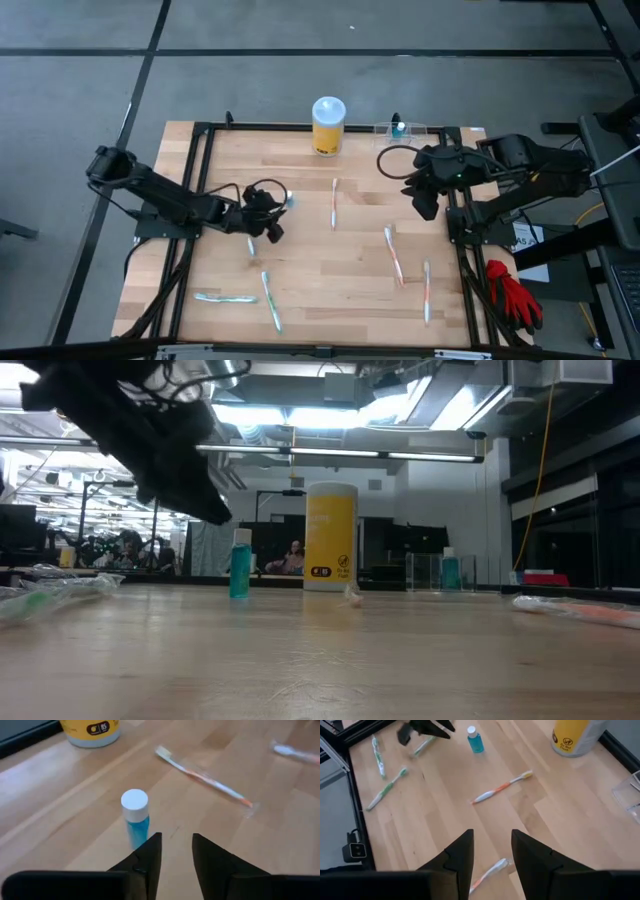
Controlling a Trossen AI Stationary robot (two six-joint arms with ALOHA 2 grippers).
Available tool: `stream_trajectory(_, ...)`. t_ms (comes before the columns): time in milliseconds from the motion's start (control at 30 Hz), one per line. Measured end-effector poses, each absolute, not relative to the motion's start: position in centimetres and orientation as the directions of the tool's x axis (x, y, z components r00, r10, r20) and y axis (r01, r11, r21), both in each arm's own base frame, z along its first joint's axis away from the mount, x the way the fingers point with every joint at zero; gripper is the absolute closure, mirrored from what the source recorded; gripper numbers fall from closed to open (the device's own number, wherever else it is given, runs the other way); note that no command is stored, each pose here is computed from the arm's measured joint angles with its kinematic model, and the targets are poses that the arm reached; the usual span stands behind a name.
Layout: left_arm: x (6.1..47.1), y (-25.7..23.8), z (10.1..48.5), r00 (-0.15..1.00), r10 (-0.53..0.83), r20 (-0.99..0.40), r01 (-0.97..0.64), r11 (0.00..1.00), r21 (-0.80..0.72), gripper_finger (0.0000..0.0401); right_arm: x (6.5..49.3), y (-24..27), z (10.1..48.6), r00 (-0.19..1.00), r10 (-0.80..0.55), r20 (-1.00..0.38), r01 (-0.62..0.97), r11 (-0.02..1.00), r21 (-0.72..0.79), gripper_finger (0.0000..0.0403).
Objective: Pick & Place toothbrushing station
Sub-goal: Put the blue mouthwash into the transparent organizer
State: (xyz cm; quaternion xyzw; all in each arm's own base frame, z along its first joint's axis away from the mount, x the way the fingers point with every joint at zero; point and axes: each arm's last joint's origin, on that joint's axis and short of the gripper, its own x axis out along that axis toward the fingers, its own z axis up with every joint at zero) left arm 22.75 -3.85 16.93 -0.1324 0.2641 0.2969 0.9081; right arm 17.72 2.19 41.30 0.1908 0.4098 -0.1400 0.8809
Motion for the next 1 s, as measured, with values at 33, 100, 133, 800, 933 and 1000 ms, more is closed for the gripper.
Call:
stream_trajectory(33, 23.0, -3.7, 16.6, 0.685, 0.477, -0.551, -0.610, 0.788, -0.077, 0.0286, 17.6, 2.2, 41.4, 0.627, -0.084, -0.774, 0.399, 0.888, 0.227, 0.0269)
stream_trajectory(100, 23.4, -3.5, 15.9, 0.675, 0.488, -0.553, -0.627, 0.775, -0.081, 0.0272, 17.3, 2.2, 41.5, 0.634, -0.061, -0.771, 0.385, 0.889, 0.247, 0.0269)
stream_trajectory(133, 23.5, -3.3, 15.5, 0.662, 0.494, -0.564, -0.641, 0.763, -0.084, 0.0264, 17.2, 2.2, 41.6, 0.637, -0.049, -0.769, 0.380, 0.888, 0.259, 0.0269)
stream_trajectory(800, 25.7, -1.0, 10.1, 0.535, 0.594, -0.600, -0.808, 0.567, -0.160, 0.0218, 16.6, 2.5, 42.3, 0.686, 0.071, -0.724, 0.359, 0.832, 0.422, 0.0268)
stream_trajectory(933, 25.7, -0.2, 9.8, 0.513, 0.608, -0.606, -0.821, 0.553, -0.141, 0.0219, 16.7, 2.5, 42.5, 0.698, 0.087, -0.710, 0.346, 0.828, 0.442, 0.0268)
stream_trajectory(1000, 25.8, 0.1, 9.7, 0.507, 0.612, -0.607, -0.824, 0.551, -0.132, 0.0219, 16.7, 2.5, 42.5, 0.698, 0.091, -0.710, 0.346, 0.826, 0.445, 0.0268)
